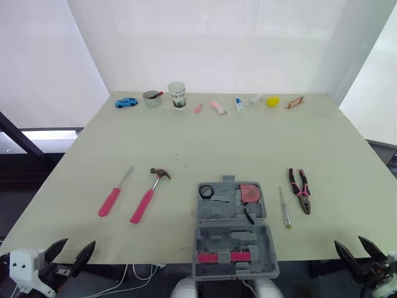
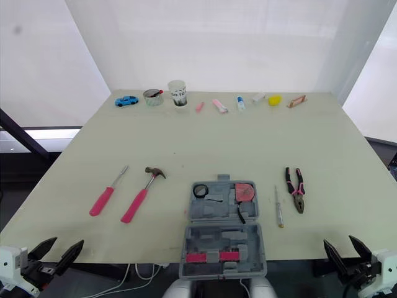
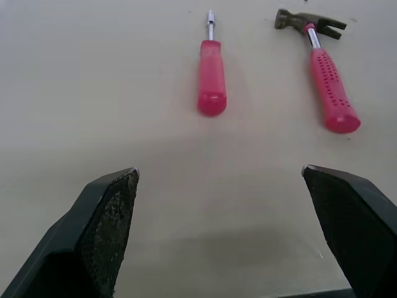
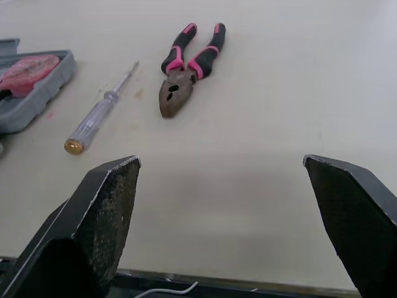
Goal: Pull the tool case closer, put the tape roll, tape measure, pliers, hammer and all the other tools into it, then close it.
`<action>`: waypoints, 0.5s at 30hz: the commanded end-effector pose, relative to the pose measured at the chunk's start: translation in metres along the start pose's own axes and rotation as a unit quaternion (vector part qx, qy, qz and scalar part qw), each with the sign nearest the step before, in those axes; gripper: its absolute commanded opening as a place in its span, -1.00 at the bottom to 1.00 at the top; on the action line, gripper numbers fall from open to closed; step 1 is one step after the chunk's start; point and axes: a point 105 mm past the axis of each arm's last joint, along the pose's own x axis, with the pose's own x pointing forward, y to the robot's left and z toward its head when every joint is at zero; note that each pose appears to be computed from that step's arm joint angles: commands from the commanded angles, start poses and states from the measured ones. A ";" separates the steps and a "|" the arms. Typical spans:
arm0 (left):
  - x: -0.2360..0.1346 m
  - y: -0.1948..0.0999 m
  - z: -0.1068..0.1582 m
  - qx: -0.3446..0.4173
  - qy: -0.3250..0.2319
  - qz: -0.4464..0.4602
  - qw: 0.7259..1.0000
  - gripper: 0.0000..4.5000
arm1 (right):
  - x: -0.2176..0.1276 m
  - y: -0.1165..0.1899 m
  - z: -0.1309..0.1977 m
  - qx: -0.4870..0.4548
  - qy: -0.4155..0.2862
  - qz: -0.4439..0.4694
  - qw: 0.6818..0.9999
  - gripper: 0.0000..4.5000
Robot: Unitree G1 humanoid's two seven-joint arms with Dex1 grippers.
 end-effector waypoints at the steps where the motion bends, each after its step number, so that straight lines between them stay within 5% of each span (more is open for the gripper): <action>1: -0.003 0.002 0.009 0.015 -0.016 0.003 1.000 1.00 | -0.003 -0.002 0.006 -0.017 -0.009 -0.001 1.000 0.97; 15: 0.056 -0.074 0.066 0.066 -0.088 -0.173 0.979 1.00 | 0.063 0.044 0.026 -0.042 -0.011 0.037 0.998 0.97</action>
